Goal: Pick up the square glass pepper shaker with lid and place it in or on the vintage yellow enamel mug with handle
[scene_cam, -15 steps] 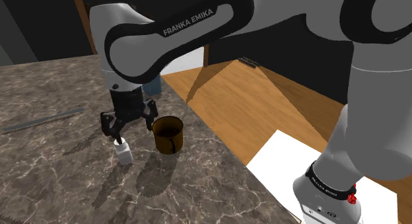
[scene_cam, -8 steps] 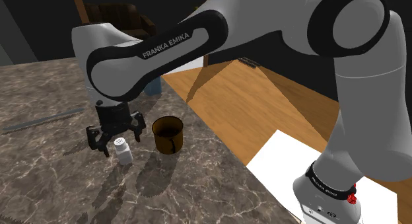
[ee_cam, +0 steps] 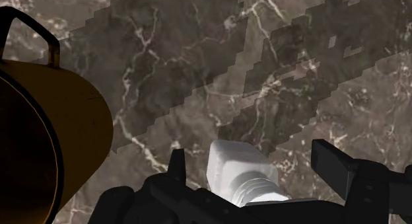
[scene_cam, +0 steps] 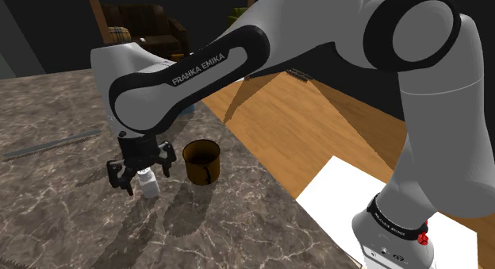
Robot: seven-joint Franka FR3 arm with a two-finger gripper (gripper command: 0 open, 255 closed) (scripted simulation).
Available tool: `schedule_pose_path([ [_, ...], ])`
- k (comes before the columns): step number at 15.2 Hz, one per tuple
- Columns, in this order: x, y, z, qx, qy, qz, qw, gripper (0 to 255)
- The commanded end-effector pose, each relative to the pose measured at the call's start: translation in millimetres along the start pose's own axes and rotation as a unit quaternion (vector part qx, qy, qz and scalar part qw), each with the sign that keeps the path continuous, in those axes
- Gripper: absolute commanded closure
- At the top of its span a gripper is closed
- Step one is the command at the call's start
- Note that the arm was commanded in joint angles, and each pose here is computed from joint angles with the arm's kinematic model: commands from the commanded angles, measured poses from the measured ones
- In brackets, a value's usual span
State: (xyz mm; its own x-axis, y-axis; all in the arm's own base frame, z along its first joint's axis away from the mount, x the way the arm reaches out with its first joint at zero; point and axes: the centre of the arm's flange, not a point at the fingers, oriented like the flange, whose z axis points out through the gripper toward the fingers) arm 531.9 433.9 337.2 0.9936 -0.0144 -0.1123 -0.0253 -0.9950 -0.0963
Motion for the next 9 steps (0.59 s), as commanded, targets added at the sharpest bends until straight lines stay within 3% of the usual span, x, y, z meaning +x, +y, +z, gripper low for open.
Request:
schedule_pose_path([
  [1,0.0,0.0,0.1,0.000,0.000,0.000,1.0000,0],
  [3,0.0,0.0,0.1,0.000,0.000,0.000,1.0000,0],
  [4,0.0,0.0,0.1,0.000,0.000,0.000,1.0000,255],
  [9,0.0,0.0,0.1,0.000,0.000,0.000,1.0000,255],
])
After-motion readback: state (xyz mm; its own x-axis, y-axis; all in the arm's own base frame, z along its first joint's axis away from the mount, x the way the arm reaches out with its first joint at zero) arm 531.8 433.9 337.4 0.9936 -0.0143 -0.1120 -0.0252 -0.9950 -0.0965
